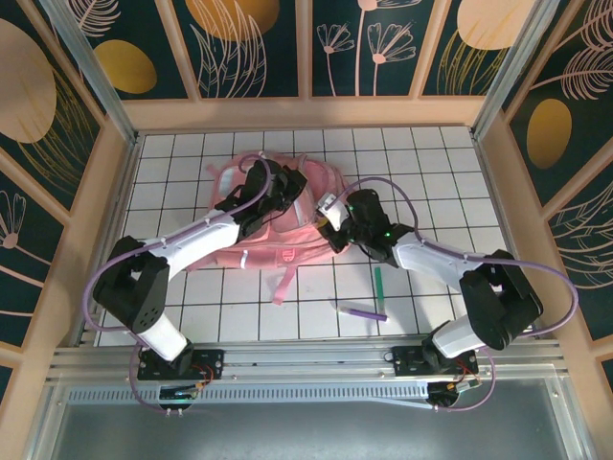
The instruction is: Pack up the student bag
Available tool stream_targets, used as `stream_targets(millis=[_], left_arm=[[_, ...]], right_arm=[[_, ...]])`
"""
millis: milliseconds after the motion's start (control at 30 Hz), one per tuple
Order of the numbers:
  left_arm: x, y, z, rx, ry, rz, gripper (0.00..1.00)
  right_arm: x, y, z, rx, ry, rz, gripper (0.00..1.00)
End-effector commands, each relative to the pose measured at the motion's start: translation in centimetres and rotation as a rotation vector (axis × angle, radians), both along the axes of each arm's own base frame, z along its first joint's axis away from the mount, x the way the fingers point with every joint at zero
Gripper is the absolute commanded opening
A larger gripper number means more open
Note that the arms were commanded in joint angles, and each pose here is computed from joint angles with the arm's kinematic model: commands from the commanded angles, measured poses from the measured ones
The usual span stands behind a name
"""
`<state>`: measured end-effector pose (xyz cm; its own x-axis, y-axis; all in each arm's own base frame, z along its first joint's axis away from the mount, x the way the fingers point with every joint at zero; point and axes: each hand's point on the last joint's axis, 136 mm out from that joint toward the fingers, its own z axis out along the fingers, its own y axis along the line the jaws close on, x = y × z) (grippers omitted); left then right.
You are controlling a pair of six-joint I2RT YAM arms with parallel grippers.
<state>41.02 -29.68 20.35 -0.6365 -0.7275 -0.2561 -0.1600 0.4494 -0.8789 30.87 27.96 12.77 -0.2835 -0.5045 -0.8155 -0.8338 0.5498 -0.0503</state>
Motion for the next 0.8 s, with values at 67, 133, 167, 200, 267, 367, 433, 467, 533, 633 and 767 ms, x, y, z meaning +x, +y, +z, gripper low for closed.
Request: stream_targets(millis=[67,133,167,200,267,367,433,467,533,633,767], left_arm=[[3.5,1.5,2.2,-0.098,-0.087,0.236,0.00],[4.8,1.3,2.0,-0.041,-0.100,0.254,0.00],[5.5,0.8,2.1,-0.026,-0.105,0.251,0.00],[6.1,0.3,1.9,-0.017,-0.094,0.245,0.00],[6.7,-0.8,1.0,-0.029,-0.065,0.225,0.00],[6.9,-1.2,-1.2,-0.063,-0.016,0.235,0.00],[6.9,-0.3,-2.2,-0.047,-0.004,0.281,0.00],[6.8,0.3,-2.5,-0.040,-0.005,0.305,0.00],[6.6,1.2,-2.6,-0.030,-0.007,0.343,0.00],[6.4,1.5,-2.0,-0.027,-0.016,0.349,0.00],[6.1,1.2,-1.0,-0.090,-0.008,0.344,0.00]], right_arm=[[1.5,-1.3,-1.8,-0.028,-0.006,-0.023,0.00],[1.4,-0.4,-1.7,0.017,0.005,-0.013,0.00],[1.2,0.3,-1.6,0.038,0.008,0.003,0.00],[0.7,1.2,-1.8,0.048,0.010,0.033,0.00],[-0.2,2.6,-2.2,0.036,0.008,0.081,0.00],[-1.3,3.4,-3.2,-0.014,0.011,0.125,0.00],[-1.6,3.2,-3.9,-0.029,0.023,0.140,0.00],[-2.1,3.0,-4.2,-0.046,0.034,0.166,0.00],[-2.6,2.8,-4.5,-0.076,0.059,0.196,0.00],[-3.2,3.4,-3.7,-0.027,0.088,0.206,0.00],[-3.3,6.7,-2.9,0.097,0.102,0.161,0.01]])
